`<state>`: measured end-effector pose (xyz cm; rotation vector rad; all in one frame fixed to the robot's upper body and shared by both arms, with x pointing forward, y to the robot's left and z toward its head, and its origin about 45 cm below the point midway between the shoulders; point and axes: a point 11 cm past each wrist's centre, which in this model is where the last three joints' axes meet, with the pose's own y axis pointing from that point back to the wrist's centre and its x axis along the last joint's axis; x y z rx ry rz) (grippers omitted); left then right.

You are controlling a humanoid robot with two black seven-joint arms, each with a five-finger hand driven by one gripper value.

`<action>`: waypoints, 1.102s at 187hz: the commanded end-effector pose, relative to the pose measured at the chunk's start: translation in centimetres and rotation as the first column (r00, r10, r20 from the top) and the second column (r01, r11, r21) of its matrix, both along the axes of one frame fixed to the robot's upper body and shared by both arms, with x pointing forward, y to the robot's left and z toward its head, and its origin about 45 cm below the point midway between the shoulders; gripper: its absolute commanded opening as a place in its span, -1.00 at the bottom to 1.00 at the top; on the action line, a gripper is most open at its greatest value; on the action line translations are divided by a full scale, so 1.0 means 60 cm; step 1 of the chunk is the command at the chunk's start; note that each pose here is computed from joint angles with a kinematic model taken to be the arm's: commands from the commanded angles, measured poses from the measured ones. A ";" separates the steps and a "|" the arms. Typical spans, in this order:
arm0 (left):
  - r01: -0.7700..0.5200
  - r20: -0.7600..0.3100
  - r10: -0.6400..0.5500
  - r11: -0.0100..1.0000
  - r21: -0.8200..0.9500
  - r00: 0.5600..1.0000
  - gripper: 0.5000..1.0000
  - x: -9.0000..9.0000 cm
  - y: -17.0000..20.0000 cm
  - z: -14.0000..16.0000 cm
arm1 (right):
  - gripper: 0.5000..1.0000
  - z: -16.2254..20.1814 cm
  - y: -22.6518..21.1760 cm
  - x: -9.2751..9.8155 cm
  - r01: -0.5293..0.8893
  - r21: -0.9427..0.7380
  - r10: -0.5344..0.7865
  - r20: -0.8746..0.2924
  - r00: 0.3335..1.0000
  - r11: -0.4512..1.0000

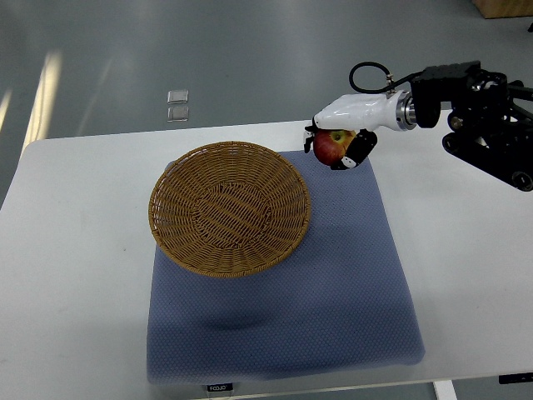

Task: Place red apple in basket with right hand
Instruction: 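Lift the apple and carry it with the right hand over the basket, then lower the apple into the basket and open the right hand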

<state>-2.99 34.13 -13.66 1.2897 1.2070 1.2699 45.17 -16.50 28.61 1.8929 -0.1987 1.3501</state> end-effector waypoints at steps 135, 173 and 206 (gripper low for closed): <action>0.000 0.000 0.000 1.000 0.000 1.000 1.00 0.000 0.000 0.000 | -0.16 -0.081 0.188 -0.080 -0.191 0.131 0.201 -0.069 0.977 0.973; 0.000 0.000 0.000 1.000 0.000 1.000 1.00 0.000 0.000 0.000 | -0.10 -0.084 0.198 -0.085 -0.196 0.146 0.208 -0.072 0.975 0.970; 0.000 0.001 0.000 1.000 0.000 1.000 1.00 0.002 0.000 0.000 | 0.06 -0.082 0.200 -0.086 -0.192 0.169 0.205 -0.061 0.977 0.967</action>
